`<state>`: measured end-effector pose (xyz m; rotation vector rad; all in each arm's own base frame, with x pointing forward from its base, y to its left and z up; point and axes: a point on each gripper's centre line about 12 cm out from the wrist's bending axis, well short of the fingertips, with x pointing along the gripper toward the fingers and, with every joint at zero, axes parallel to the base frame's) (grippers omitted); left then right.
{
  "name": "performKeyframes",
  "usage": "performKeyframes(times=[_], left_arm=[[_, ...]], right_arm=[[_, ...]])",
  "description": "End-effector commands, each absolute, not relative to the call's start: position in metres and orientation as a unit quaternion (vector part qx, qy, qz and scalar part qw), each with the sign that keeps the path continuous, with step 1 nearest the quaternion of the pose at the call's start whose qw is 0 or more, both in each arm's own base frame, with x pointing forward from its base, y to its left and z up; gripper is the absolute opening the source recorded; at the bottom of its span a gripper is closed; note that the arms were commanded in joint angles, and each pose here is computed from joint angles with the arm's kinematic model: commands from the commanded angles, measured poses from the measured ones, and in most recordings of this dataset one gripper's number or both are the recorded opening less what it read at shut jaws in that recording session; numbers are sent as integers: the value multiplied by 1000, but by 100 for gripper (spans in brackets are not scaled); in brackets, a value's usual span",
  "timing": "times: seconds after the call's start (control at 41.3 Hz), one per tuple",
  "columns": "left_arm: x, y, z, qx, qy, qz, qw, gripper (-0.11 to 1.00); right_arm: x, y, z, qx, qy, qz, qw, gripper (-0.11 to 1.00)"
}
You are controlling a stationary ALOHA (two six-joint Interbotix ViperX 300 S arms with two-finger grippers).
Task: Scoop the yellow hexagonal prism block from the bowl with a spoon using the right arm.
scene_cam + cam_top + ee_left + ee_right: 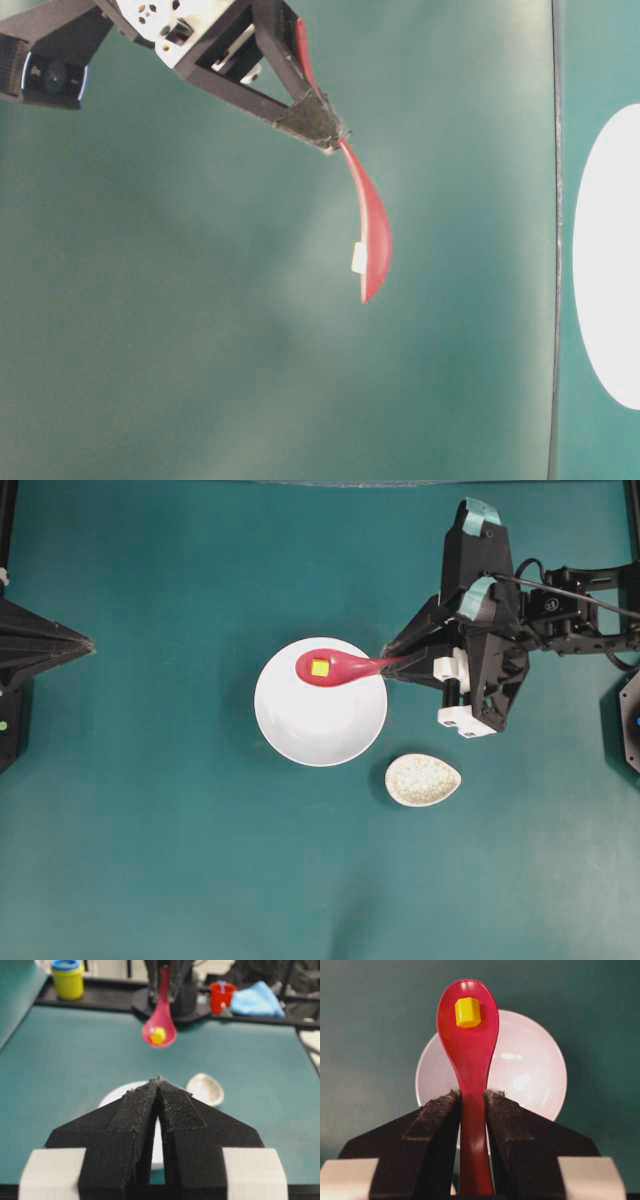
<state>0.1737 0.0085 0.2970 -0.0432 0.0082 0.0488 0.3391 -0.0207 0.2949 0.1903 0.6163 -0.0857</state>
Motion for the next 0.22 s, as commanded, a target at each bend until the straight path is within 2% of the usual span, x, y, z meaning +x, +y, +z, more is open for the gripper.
performKeyframes(times=[0.0, 0.194], left_arm=[[177, 9, 304, -21, -2, 25, 999, 0], [181, 9, 298, -21, 12, 25, 999, 0]], right_arm=[[337, -19, 307, 92, 284, -39, 954, 25], [337, -19, 306, 92, 282, -39, 954, 25]])
